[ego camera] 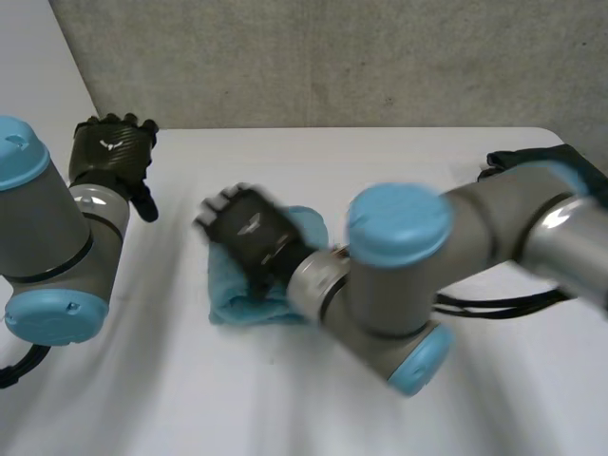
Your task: Fold the laundry.
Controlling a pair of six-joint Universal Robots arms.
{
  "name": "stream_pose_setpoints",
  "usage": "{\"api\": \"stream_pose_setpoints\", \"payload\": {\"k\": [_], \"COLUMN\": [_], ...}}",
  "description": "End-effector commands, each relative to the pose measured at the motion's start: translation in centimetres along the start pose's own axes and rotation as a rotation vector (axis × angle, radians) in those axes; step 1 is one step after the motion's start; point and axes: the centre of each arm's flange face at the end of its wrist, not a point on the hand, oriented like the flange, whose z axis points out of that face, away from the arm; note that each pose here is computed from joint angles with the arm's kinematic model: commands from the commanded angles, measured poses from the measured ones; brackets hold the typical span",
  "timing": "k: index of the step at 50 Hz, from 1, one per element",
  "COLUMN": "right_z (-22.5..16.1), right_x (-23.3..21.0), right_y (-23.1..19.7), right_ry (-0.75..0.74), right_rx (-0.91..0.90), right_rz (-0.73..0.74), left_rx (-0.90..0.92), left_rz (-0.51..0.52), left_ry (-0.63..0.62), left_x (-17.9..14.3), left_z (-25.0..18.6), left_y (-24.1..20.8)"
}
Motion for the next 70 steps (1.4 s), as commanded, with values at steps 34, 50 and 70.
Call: {"api": "stream_pose_setpoints", "payload": {"k": [34,50,70], "right_z": [0.0,-3.8,-7.6], "right_x": [7.9,9.6,4.3], "right_y": [8.8,1.7,7.4], "right_ry": [0.156,0.228,0.164], "right_rx": [-0.407,-0.245,-0.276], "right_rz": [0.335,0.277,0.391], "left_rx": [-0.310,-0.090,-0.177], "left_rz": [0.100,-0.050,-0.200], "left_ry": [0.332,0.240,0.219], "left_x": [7.8,4.3,2.7], "left_z": [-1.9,-2.9,-7.0], "left_y": [8.2,0.5,3.0]}}
